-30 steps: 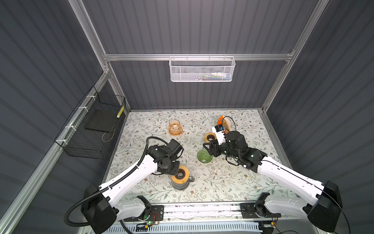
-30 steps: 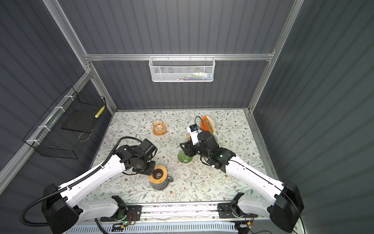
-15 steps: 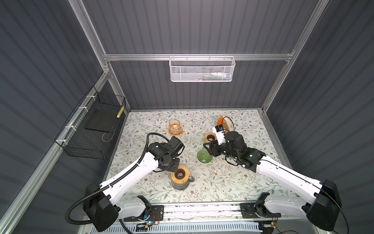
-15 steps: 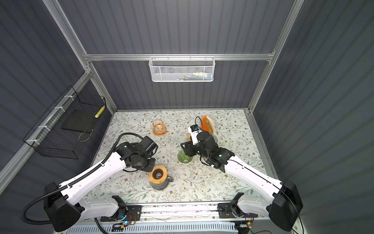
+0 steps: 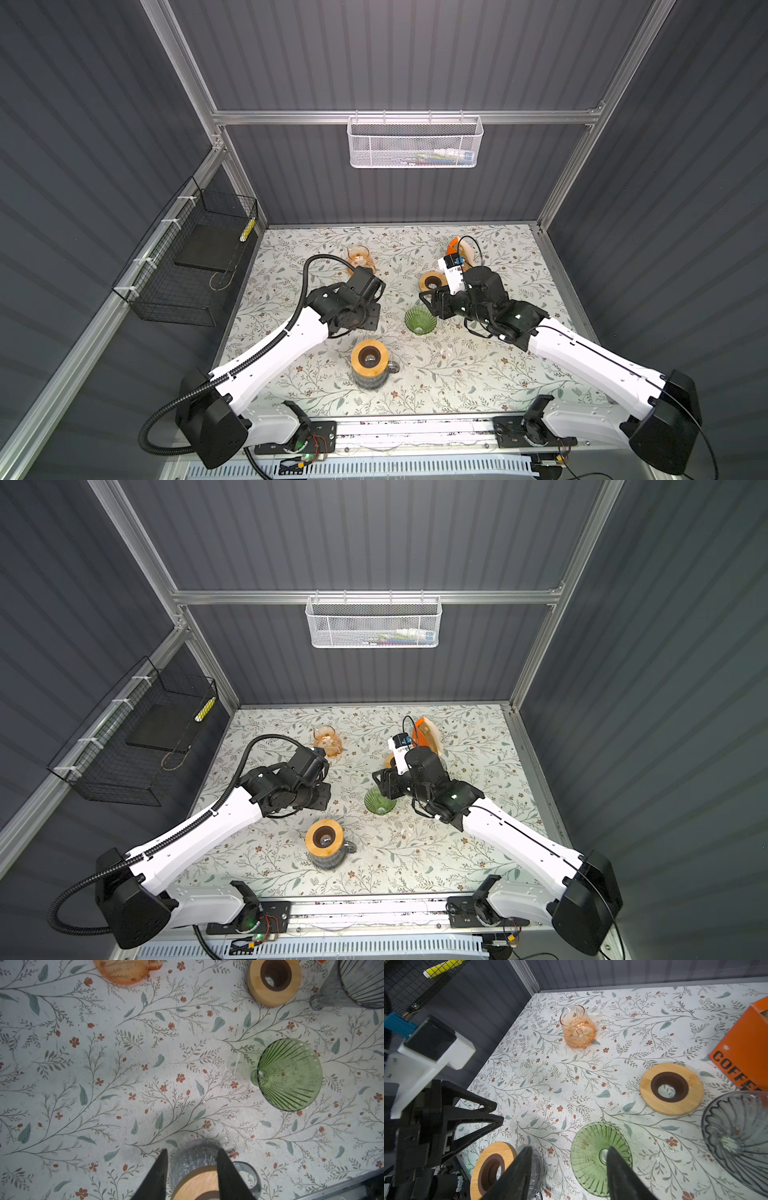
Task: Place the coffee filter in the dripper
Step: 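Open and raise the left gripper while right gripper moves toward grey dripper, then close the right gripper on the rim of the clear grey glass dripper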
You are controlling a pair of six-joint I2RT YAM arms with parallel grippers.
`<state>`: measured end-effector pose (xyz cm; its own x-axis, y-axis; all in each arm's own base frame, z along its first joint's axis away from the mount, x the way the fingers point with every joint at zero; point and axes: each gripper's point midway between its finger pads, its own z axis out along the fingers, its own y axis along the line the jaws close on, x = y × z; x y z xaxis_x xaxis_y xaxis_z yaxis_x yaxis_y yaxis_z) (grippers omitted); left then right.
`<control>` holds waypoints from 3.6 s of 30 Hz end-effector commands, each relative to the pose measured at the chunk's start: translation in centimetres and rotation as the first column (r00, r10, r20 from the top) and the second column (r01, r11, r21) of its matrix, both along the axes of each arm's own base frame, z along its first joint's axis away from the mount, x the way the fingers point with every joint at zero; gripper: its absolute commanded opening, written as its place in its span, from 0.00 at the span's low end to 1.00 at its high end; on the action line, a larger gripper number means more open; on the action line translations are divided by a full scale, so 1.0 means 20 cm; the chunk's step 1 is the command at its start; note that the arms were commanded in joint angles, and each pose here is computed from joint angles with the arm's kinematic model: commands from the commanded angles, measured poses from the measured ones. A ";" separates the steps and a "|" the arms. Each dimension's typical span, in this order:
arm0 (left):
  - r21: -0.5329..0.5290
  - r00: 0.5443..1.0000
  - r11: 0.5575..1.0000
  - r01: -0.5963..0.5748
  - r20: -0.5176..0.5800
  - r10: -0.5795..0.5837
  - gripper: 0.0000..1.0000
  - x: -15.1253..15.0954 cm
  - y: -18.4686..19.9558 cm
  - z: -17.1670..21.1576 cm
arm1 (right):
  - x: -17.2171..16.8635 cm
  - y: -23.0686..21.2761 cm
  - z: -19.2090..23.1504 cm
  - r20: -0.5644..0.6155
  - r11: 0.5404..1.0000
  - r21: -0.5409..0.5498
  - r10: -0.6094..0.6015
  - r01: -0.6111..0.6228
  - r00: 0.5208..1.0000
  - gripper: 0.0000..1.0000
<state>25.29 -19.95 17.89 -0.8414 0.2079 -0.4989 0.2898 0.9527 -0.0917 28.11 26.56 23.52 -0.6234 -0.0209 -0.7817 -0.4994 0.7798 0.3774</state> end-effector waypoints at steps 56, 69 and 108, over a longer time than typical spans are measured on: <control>-0.563 0.996 0.826 0.021 0.081 0.030 0.43 0.40 -0.25 0.22 | 0.30 -0.92 -0.54 -0.335 0.839 -0.162 -0.541 0.519 0.771 0.57; -0.541 0.996 0.840 0.021 0.083 0.029 0.43 0.42 -0.25 0.20 | 0.41 -0.93 -0.68 -0.383 0.832 -0.188 -0.551 0.521 0.742 0.52; -0.517 0.995 0.856 -0.003 0.084 0.054 0.43 0.38 -0.19 0.19 | 0.54 -0.88 -0.78 -0.426 0.842 -0.174 -0.532 0.511 0.732 0.17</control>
<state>33.38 -24.33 21.52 -0.7928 -0.1290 -0.5957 0.2932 0.7761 -0.5583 38.02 8.81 7.30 -0.8264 0.3821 -0.4137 0.2122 0.8917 0.3997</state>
